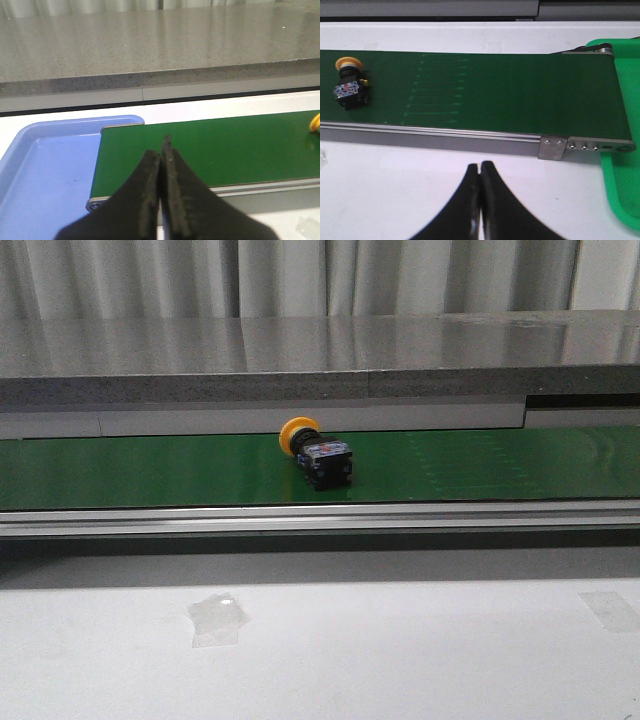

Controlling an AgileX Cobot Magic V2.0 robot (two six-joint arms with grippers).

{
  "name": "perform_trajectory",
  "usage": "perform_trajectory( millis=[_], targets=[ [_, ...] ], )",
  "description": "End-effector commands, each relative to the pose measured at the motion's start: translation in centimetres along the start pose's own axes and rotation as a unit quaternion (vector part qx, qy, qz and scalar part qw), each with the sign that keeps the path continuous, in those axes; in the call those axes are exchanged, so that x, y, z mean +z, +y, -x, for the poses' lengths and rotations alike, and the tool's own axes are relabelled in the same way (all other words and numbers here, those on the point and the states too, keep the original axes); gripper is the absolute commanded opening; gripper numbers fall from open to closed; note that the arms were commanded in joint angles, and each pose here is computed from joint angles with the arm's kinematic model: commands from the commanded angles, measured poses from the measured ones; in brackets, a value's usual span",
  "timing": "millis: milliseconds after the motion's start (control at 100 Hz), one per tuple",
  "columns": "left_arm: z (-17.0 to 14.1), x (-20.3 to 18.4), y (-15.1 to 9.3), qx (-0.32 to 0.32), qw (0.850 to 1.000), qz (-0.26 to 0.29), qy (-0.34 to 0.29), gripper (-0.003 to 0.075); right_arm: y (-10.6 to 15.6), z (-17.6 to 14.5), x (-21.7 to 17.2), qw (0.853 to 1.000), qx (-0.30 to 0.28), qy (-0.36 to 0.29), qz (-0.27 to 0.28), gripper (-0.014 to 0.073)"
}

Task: Move button from left to right
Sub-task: 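Lower the open right gripper onto the button on the belt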

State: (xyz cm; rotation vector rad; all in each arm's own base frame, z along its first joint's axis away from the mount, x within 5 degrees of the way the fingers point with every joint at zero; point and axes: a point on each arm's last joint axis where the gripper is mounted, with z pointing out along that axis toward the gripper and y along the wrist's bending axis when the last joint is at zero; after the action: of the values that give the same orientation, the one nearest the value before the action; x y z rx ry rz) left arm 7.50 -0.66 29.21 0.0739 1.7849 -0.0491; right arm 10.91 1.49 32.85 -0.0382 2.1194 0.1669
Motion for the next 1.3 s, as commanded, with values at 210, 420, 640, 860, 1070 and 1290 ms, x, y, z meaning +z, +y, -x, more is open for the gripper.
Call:
perform_trajectory(
  millis=[210,420,640,860,1070,1290],
  targets=[
    [1.6,-0.2,0.0,-0.007,0.999,0.001,-0.050,-0.0020,0.1,1.5,-0.2,0.999,0.005,-0.038,0.004,0.0016],
    [1.6,-0.2,0.0,-0.007,0.999,0.001,-0.050,-0.0020,0.1,1.5,-0.2,0.999,0.005,-0.036,0.004,0.0468],
    [1.6,-0.2,0.0,-0.007,0.999,0.001,-0.050,-0.0020,0.4,1.8,-0.3,0.998,0.025,-0.052,0.019,0.0573],
    [1.6,-0.2,0.0,-0.007,0.999,0.001,-0.050,-0.0020,0.4,3.6,1.6,1.000,-0.006,-0.015,0.017,0.0573],
    [1.6,-0.2,0.0,-0.007,0.999,0.001,-0.050,-0.0020,0.7,6.6,5.2,0.997,-0.053,0.048,0.029,0.0573],
    [1.6,-0.2,0.0,-0.007,0.999,0.001,-0.050,-0.0020,0.6,8.5,10.4,0.989,-0.095,0.105,0.040,0.0573]
  ],
)
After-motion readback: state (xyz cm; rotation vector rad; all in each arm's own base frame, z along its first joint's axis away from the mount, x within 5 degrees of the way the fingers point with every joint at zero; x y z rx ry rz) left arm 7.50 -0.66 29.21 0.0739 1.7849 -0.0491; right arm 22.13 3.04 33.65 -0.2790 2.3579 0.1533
